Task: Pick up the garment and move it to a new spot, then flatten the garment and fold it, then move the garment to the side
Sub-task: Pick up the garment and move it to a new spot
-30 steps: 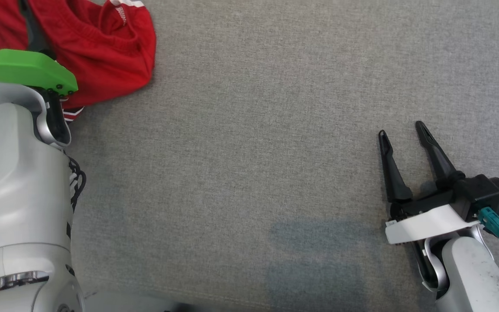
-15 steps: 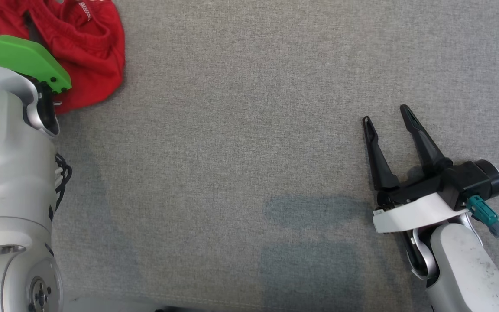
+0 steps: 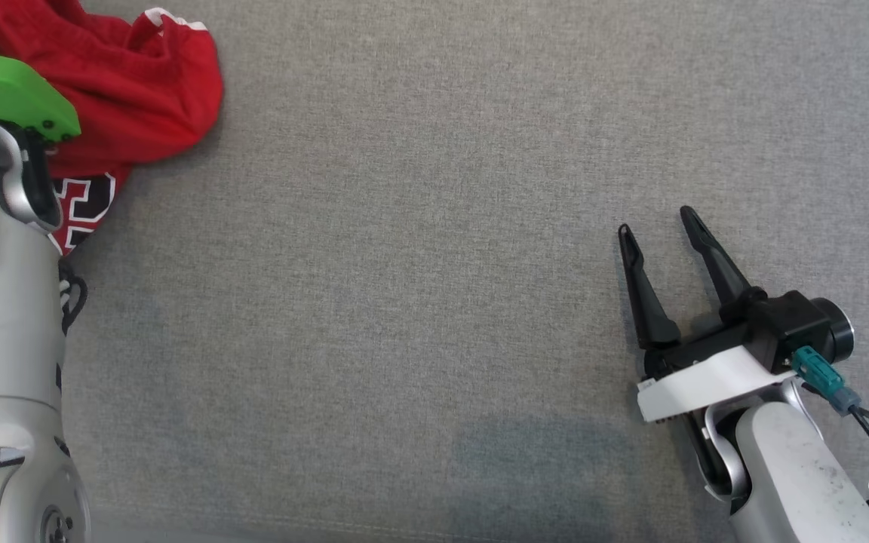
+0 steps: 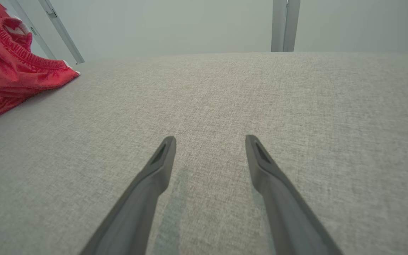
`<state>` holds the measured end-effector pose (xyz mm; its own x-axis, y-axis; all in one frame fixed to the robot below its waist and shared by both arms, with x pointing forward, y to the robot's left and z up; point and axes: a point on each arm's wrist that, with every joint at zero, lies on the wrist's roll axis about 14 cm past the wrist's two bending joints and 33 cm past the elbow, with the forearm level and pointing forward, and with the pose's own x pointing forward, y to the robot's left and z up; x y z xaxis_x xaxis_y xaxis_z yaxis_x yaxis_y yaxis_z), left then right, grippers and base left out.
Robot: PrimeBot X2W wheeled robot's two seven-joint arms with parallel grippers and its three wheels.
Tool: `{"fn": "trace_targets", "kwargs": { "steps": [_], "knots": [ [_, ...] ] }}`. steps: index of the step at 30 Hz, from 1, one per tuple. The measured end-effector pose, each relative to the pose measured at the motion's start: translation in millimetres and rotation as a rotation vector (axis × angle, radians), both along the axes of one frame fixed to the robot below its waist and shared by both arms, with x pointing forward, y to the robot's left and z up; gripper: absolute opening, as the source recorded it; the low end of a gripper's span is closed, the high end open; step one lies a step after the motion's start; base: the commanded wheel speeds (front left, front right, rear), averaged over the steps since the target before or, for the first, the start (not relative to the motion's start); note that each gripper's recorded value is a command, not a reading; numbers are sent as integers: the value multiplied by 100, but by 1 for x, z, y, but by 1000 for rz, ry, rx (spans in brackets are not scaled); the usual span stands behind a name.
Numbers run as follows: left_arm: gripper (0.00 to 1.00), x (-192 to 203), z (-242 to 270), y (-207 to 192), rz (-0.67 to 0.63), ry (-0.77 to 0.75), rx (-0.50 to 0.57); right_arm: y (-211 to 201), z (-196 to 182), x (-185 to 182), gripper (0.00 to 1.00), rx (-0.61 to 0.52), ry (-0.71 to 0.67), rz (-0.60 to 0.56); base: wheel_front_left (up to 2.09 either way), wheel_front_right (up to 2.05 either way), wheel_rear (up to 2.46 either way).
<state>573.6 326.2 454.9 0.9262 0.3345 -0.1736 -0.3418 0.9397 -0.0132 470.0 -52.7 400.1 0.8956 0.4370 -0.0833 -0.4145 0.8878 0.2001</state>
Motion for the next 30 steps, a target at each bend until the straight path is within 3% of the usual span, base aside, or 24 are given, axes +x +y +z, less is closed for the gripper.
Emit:
{"fn": "trace_targets", "kwargs": {
  "steps": [9,16,21,30],
  "knots": [
    [0,-19,92,3,-19,-276,60,5,31,-15,100,32,-37,-10,0,0,0],
    [0,-34,149,-19,-94,-426,51,8,71,-28,100,78,-114,-16,0,0,0],
    [0,-40,197,-58,-208,-552,63,-12,101,-34,100,86,-183,-81,0,0,0],
    [0,-40,210,-141,-406,-584,-31,-51,120,-54,100,91,-218,-190,0,0,0]
  ]
}}
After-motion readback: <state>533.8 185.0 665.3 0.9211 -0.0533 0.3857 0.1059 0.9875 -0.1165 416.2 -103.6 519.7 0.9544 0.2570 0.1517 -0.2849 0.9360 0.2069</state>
